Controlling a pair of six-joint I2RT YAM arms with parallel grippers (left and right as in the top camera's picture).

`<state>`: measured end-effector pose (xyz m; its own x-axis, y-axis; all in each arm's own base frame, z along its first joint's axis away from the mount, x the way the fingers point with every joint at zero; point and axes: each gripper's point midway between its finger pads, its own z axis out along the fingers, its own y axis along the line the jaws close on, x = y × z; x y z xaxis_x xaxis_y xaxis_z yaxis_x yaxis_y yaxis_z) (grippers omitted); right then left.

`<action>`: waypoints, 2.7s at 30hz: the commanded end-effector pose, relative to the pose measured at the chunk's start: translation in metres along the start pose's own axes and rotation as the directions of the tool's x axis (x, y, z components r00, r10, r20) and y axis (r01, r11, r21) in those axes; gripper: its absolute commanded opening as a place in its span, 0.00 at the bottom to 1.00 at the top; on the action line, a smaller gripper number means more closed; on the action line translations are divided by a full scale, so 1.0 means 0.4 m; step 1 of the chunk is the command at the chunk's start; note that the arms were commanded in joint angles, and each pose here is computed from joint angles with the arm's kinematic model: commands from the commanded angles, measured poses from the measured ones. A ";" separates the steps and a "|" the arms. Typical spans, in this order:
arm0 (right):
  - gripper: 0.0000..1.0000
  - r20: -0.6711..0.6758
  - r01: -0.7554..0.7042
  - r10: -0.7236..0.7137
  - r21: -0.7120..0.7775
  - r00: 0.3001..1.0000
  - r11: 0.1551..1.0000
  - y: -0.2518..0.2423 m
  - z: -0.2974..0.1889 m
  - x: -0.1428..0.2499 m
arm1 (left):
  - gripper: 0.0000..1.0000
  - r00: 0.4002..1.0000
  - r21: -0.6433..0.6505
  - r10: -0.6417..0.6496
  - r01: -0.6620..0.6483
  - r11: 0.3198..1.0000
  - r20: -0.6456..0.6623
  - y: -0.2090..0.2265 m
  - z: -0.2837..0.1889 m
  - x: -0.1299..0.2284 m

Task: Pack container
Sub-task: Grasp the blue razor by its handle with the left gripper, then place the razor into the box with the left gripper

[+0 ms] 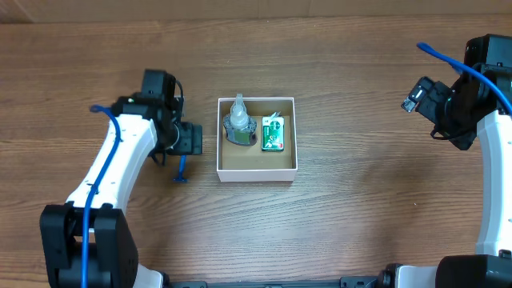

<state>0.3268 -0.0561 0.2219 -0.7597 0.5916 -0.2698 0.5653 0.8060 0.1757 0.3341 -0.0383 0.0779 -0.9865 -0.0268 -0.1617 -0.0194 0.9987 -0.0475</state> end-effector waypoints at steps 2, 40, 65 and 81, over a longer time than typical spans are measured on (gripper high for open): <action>1.00 -0.002 -0.003 0.003 -0.005 1.000 1.000 0.004 0.003 -0.001 | 0.94 1.000 -0.031 0.004 -0.005 1.000 -0.015 0.018 0.067 0.017; 1.00 -0.012 -0.004 0.004 0.000 1.000 1.000 0.000 0.003 0.005 | 0.29 0.984 -0.058 0.005 -0.016 0.998 -0.178 0.033 0.252 0.066; 1.00 -0.020 -0.004 0.004 0.004 1.000 1.000 -0.002 0.003 0.010 | 0.04 0.902 0.166 0.198 -0.279 0.946 0.385 -0.182 -0.372 -0.162; 1.00 -0.023 -0.004 0.004 0.005 1.000 1.000 -0.003 0.003 0.011 | 0.04 0.661 0.151 0.683 -0.744 0.651 0.310 -0.494 -0.260 0.008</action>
<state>0.3223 -0.0549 0.2204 -0.7651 0.5923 -0.2524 0.5681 0.8056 0.1684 0.3165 -0.2211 0.2318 -0.6040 0.5864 -0.5396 0.7146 0.6983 -0.0410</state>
